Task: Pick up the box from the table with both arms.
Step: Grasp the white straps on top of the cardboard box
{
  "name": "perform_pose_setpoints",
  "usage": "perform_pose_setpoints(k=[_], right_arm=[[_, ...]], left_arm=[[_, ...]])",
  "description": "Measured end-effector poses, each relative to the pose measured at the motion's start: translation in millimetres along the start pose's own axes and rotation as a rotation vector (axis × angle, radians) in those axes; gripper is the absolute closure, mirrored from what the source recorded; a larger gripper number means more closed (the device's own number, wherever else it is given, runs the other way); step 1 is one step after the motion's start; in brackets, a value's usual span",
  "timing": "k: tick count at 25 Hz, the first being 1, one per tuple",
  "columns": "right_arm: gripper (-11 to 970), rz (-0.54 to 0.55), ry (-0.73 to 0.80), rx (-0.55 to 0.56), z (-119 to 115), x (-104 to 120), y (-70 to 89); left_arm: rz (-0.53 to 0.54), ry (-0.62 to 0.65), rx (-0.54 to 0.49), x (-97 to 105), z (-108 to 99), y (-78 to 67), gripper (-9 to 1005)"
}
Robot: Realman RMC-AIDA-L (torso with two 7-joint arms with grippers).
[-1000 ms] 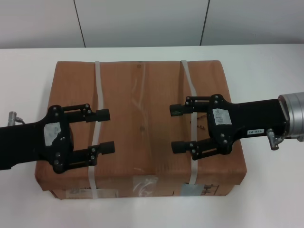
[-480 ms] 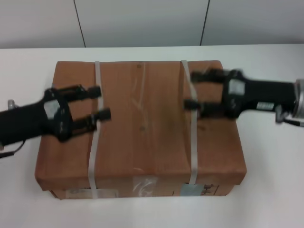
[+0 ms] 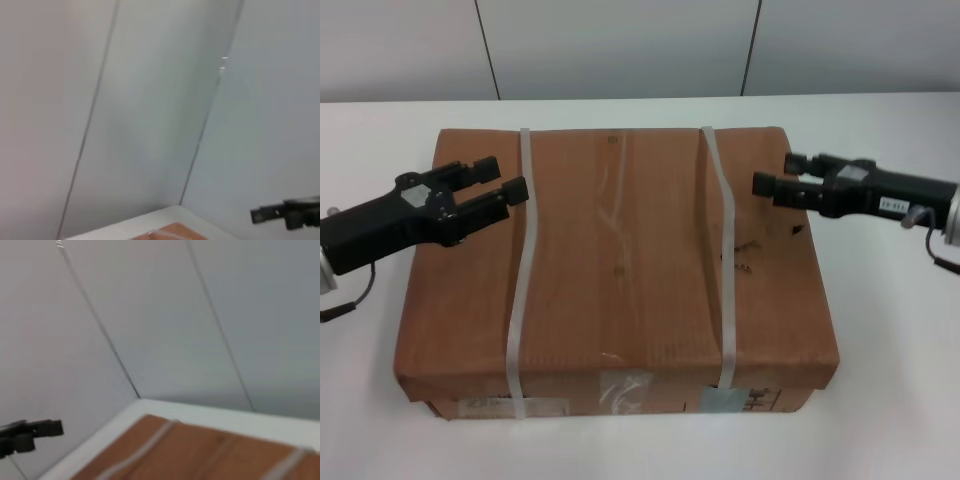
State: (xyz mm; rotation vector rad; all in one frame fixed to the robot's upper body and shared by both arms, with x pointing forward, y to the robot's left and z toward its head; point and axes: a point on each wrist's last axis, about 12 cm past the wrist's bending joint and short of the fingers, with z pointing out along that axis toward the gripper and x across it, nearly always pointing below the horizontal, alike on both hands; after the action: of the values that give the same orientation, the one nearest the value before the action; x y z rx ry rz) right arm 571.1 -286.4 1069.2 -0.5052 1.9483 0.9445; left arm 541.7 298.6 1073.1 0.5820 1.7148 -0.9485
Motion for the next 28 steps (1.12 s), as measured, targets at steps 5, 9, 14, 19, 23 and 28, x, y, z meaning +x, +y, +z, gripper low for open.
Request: perform_pose_setpoints(k=[5,9,14,19,23,28], right_arm=[[81,0.054,0.038,0.032,7,13,-0.8],[81,0.073,0.065,0.044,15,24,2.9],[80,0.099,0.079,0.070,27,33,7.2],[80,0.104,0.082,0.066,33,34,10.2],[80,0.103,0.091,0.060,39,32,12.2],[81,0.113,0.135,0.058,49,35,15.7]], left_arm=[[-0.038,0.025,-0.050,8,8,4.0,378],[-0.060,0.045,-0.076,14,14,5.1,379],[-0.087,0.075,-0.106,20,20,7.2,379],[-0.097,0.096,-0.124,22,22,8.9,378],[-0.110,0.107,-0.138,24,24,10.2,378],[-0.139,0.154,-0.145,26,31,11.4,377]])
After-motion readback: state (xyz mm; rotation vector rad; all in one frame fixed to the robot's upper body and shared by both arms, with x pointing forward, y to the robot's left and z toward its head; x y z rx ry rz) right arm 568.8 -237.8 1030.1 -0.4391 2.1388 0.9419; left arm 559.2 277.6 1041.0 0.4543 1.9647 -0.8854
